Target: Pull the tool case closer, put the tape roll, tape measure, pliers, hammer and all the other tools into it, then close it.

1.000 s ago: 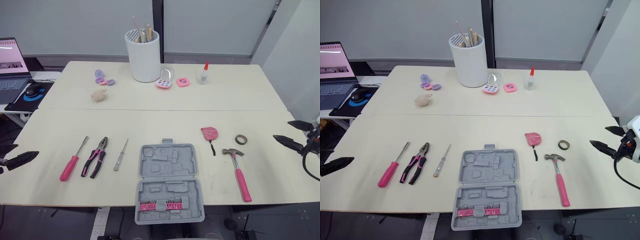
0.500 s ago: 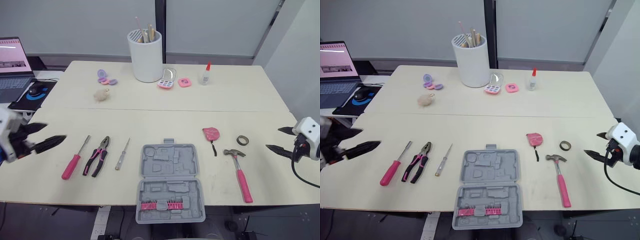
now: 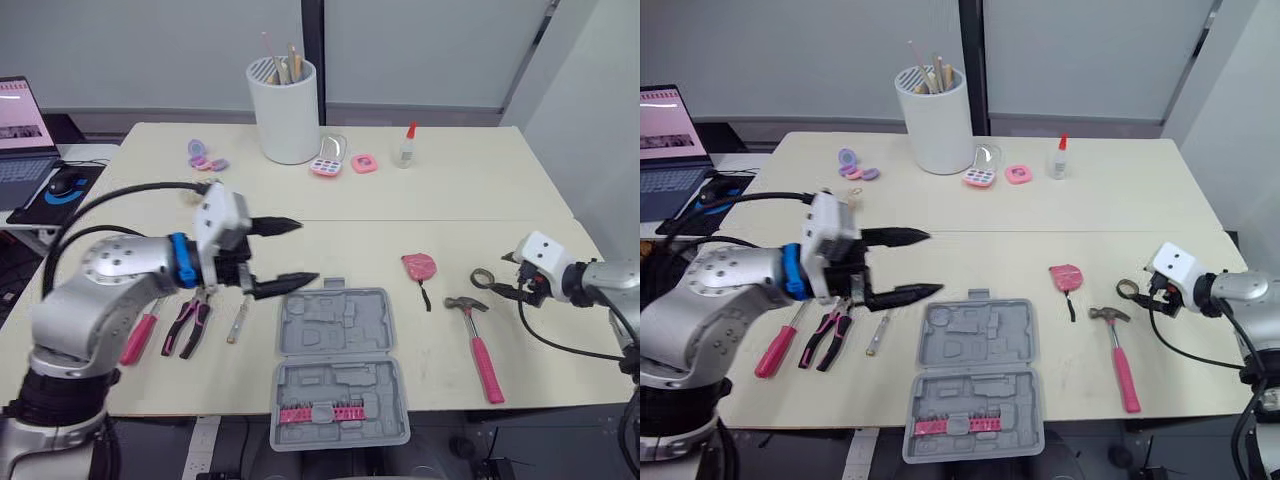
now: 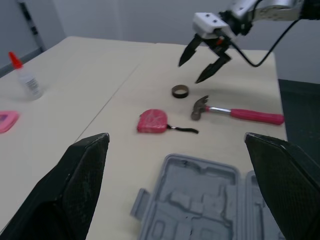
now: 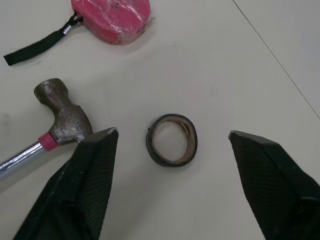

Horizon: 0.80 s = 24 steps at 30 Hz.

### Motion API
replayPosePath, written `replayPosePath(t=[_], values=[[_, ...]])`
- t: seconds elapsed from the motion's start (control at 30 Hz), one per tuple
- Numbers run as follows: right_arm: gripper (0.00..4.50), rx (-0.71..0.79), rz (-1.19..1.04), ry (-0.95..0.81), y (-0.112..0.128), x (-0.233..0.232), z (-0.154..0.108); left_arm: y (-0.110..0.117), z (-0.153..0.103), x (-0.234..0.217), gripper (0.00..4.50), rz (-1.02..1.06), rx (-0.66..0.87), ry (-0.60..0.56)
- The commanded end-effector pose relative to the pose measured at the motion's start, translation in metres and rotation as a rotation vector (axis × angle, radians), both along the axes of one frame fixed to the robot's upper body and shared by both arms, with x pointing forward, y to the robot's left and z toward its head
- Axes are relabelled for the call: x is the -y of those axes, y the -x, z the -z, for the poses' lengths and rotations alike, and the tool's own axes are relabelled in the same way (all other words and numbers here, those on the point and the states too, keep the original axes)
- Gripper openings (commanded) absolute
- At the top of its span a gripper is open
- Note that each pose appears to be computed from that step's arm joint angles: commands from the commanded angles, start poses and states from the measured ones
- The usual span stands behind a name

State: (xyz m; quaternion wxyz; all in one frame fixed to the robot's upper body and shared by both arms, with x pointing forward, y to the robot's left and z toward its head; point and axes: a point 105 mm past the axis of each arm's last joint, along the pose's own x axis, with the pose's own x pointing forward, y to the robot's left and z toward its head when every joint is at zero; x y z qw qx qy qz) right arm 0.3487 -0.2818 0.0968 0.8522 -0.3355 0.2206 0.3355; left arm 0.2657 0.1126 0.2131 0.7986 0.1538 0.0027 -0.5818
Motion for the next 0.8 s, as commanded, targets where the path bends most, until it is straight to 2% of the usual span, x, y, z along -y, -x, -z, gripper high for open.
replayPosePath(t=[0.03, 0.2, 0.33, 0.8], values=[[2.53, 0.02, 0.019, 0.023, -0.005, 0.001, 0.002, 0.014, 0.0, 0.019, 4.5, 0.079, 0.024, -0.002], [2.53, 0.01, 0.046, -0.023, -0.008, -0.003, 0.01, 0.019, 0.006, 0.029, 4.5, 0.108, 0.018, -0.002], [1.76, 0.01, 0.087, -0.038, -0.012, -0.002, 0.019, 0.023, 0.008, 0.039, 4.5, 0.136, 0.021, 0.014], [1.76, -0.014, 0.175, -0.071, -0.022, -0.003, 0.033, 0.024, 0.008, 0.05, 4.5, 0.163, 0.032, 0.041]])
